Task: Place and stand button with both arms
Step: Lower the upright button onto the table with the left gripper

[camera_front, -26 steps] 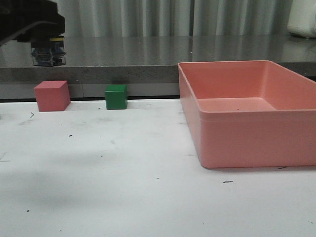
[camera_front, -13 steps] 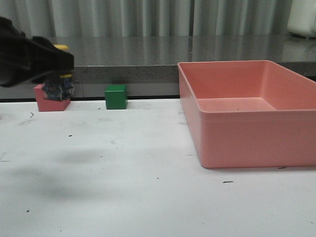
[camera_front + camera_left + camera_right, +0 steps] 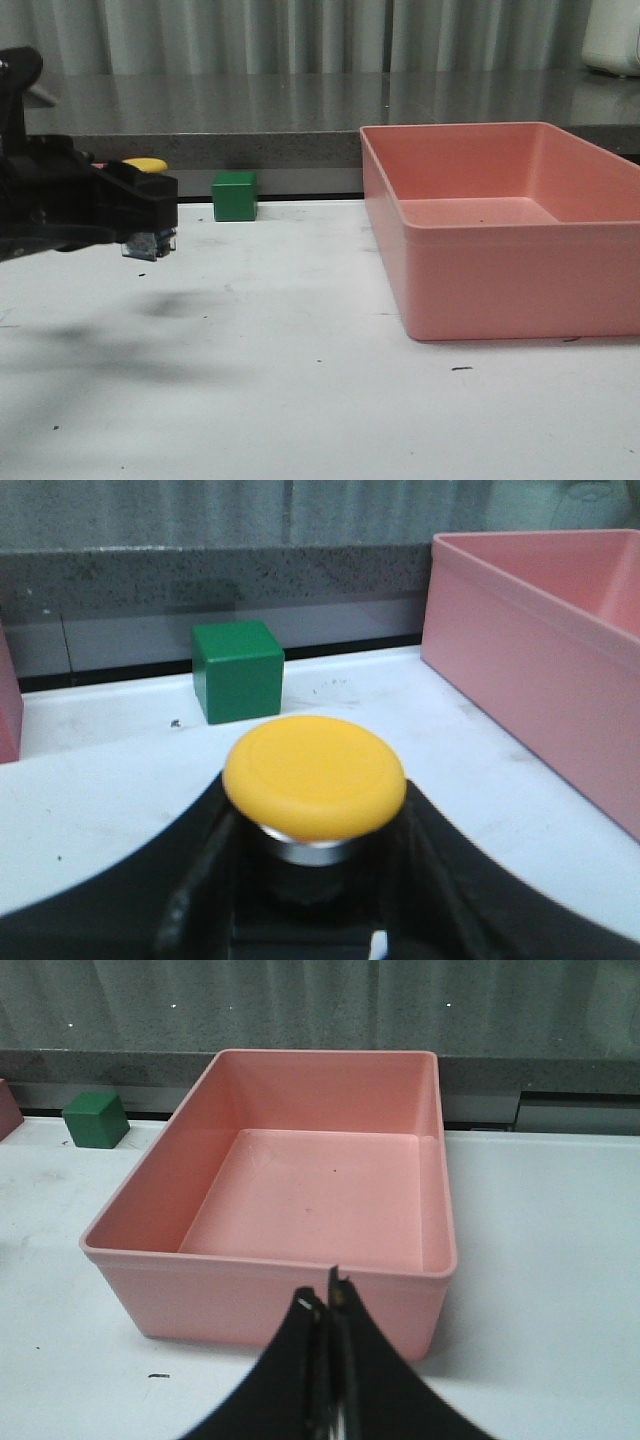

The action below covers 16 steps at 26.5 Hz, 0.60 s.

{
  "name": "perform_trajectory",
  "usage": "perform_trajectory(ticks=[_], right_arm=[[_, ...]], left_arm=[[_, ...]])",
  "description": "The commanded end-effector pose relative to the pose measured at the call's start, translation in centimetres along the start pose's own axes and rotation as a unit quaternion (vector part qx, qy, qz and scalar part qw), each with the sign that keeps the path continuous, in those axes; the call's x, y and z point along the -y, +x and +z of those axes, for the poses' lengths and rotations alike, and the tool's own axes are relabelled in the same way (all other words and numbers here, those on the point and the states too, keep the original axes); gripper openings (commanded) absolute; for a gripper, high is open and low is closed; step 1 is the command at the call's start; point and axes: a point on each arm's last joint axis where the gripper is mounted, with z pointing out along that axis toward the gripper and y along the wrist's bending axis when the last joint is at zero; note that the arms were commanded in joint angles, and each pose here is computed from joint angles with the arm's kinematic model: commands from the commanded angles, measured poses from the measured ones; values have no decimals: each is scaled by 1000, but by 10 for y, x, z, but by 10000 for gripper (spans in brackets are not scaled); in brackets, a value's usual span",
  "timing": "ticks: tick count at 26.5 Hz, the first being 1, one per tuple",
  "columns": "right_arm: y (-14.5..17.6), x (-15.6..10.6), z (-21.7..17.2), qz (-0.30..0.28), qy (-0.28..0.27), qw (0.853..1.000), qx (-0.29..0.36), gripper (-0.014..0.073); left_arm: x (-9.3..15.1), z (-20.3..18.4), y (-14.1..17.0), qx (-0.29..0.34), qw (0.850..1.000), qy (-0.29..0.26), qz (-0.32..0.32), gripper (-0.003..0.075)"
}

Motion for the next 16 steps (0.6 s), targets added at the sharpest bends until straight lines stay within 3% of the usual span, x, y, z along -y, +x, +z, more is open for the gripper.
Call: perform_trajectory(ticks=[1, 16], right_arm=[[-16, -1, -3, -8, -1, 999, 51, -68], [-16, -1, -3, -8, -1, 999, 51, -68]], left_arm=[[4, 3, -18, 103, 995, 14, -2, 157], [-2, 8, 3, 70, 997, -4, -8, 159]])
